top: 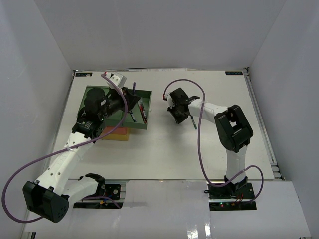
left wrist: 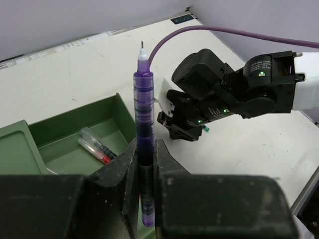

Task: Sort the stationery into containers
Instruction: Close the pen cap on the pen.

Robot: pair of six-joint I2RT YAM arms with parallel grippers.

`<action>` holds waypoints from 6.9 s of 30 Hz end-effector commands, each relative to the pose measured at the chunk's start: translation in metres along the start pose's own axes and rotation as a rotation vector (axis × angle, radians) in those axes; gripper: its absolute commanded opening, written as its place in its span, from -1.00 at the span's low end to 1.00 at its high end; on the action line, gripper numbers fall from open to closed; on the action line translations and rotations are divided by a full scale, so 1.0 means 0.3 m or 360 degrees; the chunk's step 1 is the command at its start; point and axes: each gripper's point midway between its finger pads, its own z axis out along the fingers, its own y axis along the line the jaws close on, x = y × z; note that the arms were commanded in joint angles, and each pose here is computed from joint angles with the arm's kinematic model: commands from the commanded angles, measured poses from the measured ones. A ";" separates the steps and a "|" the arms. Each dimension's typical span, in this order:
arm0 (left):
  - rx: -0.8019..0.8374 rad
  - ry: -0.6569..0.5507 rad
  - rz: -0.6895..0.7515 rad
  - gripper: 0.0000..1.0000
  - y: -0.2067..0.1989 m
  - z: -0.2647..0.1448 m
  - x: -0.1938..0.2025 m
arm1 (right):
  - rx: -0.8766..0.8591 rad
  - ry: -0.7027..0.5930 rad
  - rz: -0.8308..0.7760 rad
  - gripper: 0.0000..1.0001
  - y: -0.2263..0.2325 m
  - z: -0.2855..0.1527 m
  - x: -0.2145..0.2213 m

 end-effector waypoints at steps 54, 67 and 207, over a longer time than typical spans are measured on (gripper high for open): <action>0.0581 0.0007 -0.0090 -0.96 -0.182 0.027 0.061 | -0.0831 -0.2315 0.0409 -0.85 0.346 -1.233 -0.763; 0.0606 0.0019 -0.0090 -0.96 -0.192 0.029 0.068 | -0.0828 -0.2356 0.0407 -0.85 0.337 -1.281 -0.775; 0.0673 -0.0198 0.0202 -0.99 -0.270 0.078 0.008 | -0.0506 -0.1841 0.0294 0.38 0.278 -1.294 -0.679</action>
